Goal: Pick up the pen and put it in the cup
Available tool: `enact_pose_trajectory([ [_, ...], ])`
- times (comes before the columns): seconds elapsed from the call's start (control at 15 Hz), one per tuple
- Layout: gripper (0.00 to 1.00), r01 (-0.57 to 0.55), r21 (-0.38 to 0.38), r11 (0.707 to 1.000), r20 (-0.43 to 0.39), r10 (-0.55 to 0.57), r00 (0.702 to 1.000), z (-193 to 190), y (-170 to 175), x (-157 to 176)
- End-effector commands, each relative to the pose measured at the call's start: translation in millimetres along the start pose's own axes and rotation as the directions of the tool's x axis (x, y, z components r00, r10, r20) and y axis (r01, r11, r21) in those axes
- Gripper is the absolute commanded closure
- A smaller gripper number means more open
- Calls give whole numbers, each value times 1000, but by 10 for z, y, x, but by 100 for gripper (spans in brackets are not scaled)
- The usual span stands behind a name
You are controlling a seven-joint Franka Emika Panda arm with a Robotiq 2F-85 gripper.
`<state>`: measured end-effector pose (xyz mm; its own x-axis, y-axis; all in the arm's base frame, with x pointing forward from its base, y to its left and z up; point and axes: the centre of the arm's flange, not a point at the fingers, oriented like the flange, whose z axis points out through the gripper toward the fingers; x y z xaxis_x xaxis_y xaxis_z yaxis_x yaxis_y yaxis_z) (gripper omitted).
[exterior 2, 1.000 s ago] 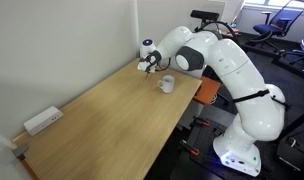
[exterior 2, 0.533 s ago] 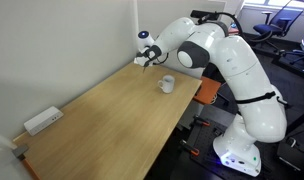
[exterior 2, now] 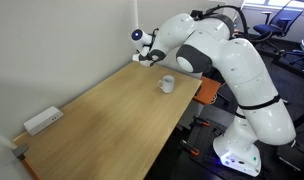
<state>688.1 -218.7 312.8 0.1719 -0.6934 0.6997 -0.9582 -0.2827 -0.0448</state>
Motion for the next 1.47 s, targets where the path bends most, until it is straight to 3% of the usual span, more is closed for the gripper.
enact_pose_trajectory([
  [0.0,97,-69,-47,997,-136,62,989,-343,136,-149],
  [0.47,97,-210,-129,969,-367,150,918,-608,194,-244],
  [0.87,97,-328,-269,906,-536,142,832,-739,374,-313],
  [1.07,97,-357,-335,872,-574,112,811,-799,434,-364],
  [1.4,97,-382,-414,826,-590,76,804,-906,509,-454],
])
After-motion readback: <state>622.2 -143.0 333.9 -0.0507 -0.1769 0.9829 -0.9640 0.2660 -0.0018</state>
